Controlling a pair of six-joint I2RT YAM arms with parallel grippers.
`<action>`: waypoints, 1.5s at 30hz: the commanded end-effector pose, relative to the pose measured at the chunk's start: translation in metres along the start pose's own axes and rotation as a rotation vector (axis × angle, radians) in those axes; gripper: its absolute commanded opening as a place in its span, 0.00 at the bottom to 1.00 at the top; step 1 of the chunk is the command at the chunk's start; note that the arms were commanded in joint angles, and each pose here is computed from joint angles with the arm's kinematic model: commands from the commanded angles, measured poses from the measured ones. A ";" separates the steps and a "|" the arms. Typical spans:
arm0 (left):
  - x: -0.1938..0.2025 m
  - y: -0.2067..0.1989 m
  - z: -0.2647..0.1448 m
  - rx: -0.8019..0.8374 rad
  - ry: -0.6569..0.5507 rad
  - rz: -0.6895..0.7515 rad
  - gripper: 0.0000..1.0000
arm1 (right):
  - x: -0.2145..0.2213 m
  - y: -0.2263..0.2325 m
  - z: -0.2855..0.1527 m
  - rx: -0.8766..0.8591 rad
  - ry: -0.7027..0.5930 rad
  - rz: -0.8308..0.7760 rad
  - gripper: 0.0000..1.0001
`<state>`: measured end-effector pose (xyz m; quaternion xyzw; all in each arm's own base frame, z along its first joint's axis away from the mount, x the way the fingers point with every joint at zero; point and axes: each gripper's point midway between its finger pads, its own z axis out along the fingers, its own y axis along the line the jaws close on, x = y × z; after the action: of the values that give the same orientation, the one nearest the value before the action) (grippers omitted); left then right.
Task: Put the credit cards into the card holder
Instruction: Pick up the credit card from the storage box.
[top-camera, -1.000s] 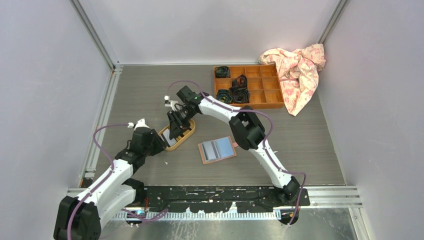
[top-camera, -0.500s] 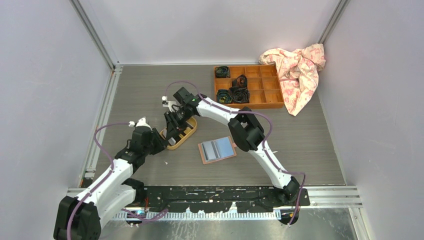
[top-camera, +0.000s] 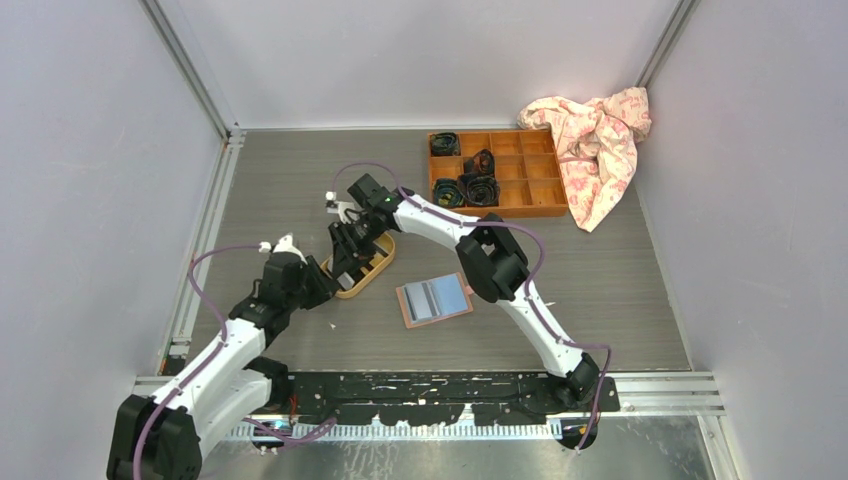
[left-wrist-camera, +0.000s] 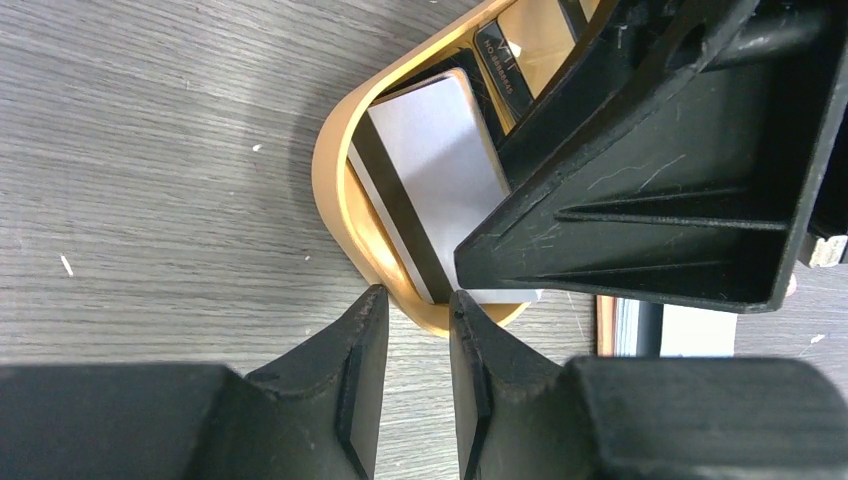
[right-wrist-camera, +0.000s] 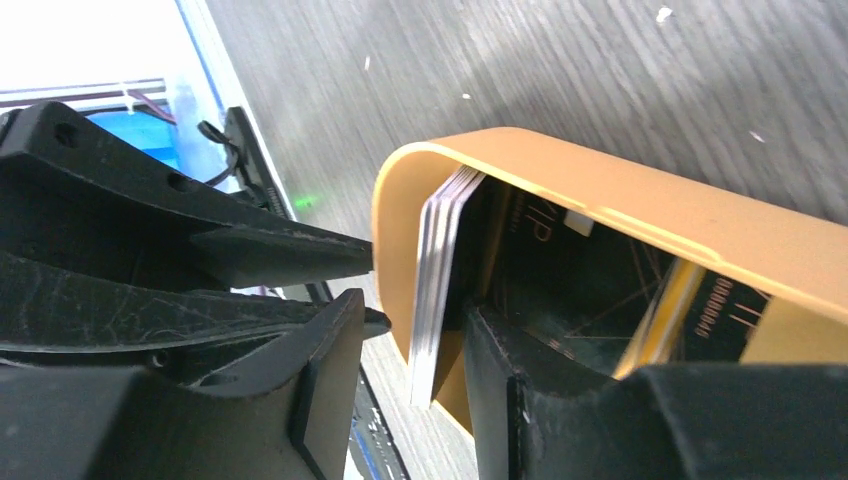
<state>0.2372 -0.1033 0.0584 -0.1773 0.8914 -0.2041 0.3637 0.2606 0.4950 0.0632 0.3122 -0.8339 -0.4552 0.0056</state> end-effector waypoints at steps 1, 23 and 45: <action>-0.028 -0.029 -0.010 0.099 -0.080 0.026 0.30 | -0.014 0.028 -0.006 -0.120 -0.028 -0.008 0.46; -0.026 -0.035 -0.029 0.142 -0.079 0.037 0.32 | -0.002 -0.003 0.005 -0.039 0.010 -0.007 0.46; -0.018 -0.032 -0.042 0.156 -0.072 0.032 0.32 | -0.019 0.009 -0.029 -0.055 -0.041 -0.032 0.43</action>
<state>0.2200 -0.1087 0.0945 -0.1507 0.8722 -0.2473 0.3943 0.2717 0.4848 0.0472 0.3058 -0.8382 -0.4512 0.0203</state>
